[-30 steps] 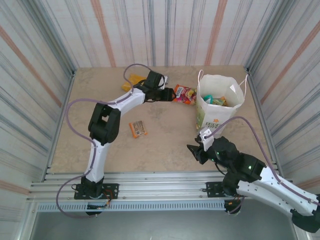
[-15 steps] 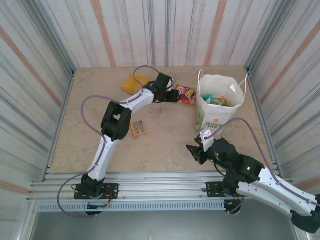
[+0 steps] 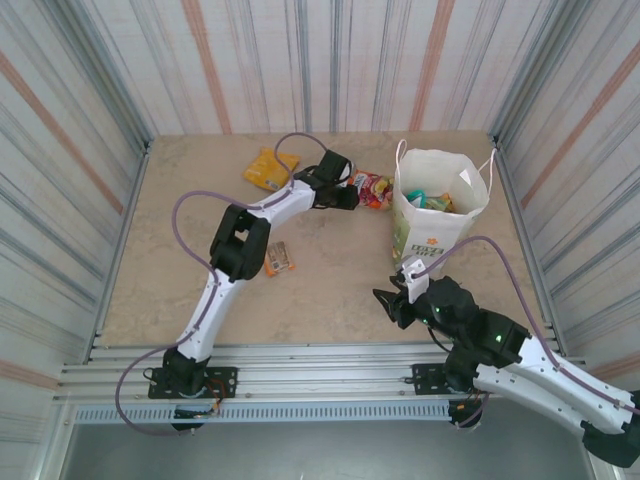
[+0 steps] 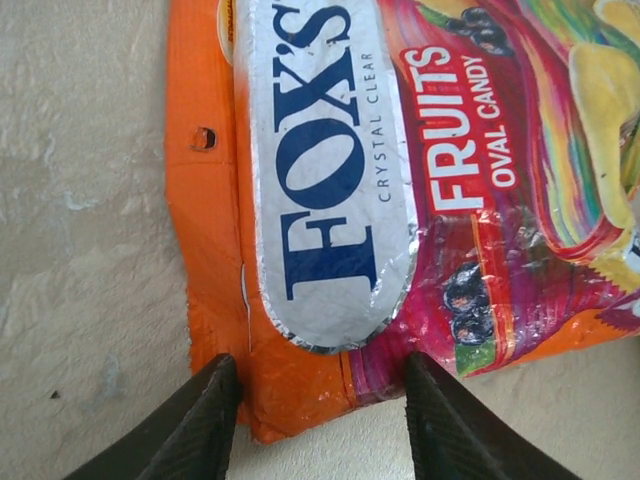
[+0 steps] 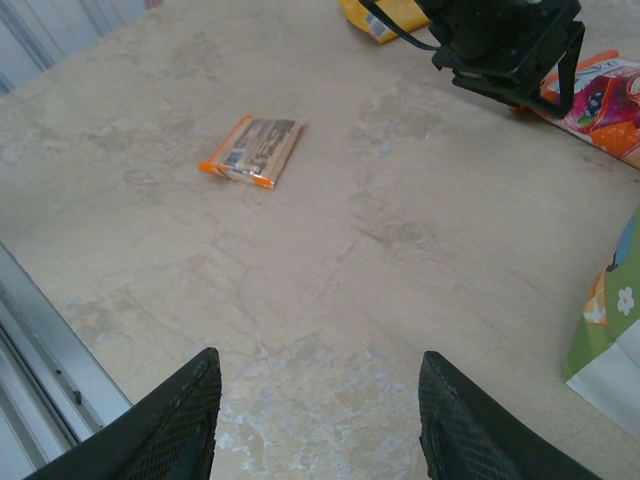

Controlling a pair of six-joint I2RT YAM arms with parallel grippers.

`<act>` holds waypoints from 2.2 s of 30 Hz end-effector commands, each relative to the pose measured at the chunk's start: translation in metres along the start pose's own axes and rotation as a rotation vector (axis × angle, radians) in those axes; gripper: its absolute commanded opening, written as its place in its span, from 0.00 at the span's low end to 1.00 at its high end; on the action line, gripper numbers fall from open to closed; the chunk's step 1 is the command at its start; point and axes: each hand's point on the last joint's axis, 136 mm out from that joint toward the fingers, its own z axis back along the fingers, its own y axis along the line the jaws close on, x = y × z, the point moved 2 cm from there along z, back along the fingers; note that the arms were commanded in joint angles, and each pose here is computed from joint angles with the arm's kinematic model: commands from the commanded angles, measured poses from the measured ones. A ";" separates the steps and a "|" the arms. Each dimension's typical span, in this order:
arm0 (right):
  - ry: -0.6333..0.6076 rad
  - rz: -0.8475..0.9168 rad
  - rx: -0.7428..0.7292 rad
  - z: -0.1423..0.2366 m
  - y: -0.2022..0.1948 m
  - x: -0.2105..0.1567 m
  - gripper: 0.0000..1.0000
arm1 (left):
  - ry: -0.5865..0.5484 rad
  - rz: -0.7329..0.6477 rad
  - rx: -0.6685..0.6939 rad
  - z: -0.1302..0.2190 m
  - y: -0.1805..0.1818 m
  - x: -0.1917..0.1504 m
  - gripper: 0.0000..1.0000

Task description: Place the snacks into the paper bag

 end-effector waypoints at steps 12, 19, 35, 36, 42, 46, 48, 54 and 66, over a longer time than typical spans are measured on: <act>-0.023 -0.020 -0.008 0.007 -0.003 0.004 0.53 | 0.085 -0.040 0.057 0.001 0.006 -0.023 0.01; -0.024 -0.012 0.006 0.003 0.000 0.010 0.54 | 0.080 -0.088 0.059 0.061 0.001 -0.035 0.00; 0.021 0.032 0.054 -0.007 0.016 0.035 0.54 | 0.091 -0.317 0.098 0.169 0.010 -0.086 0.00; 0.018 0.035 0.055 -0.008 0.017 0.038 0.54 | 0.094 -0.334 0.111 0.177 0.012 -0.087 0.00; 0.012 0.051 0.084 -0.016 0.026 0.049 0.54 | 0.039 -0.492 0.121 0.222 0.006 -0.083 0.00; 0.010 0.076 0.093 -0.022 0.029 0.060 0.54 | -0.006 -0.592 0.113 0.241 0.001 -0.080 0.00; 0.012 0.087 0.093 -0.025 0.030 0.066 0.55 | -0.026 -0.639 0.100 0.251 -0.003 -0.078 0.00; 0.024 0.075 0.145 -0.033 0.034 0.080 0.55 | -0.127 -0.784 0.056 0.274 -0.016 -0.077 0.00; 0.022 0.020 0.224 -0.052 0.031 0.103 0.57 | -0.230 -1.223 0.004 0.303 -0.044 -0.103 0.00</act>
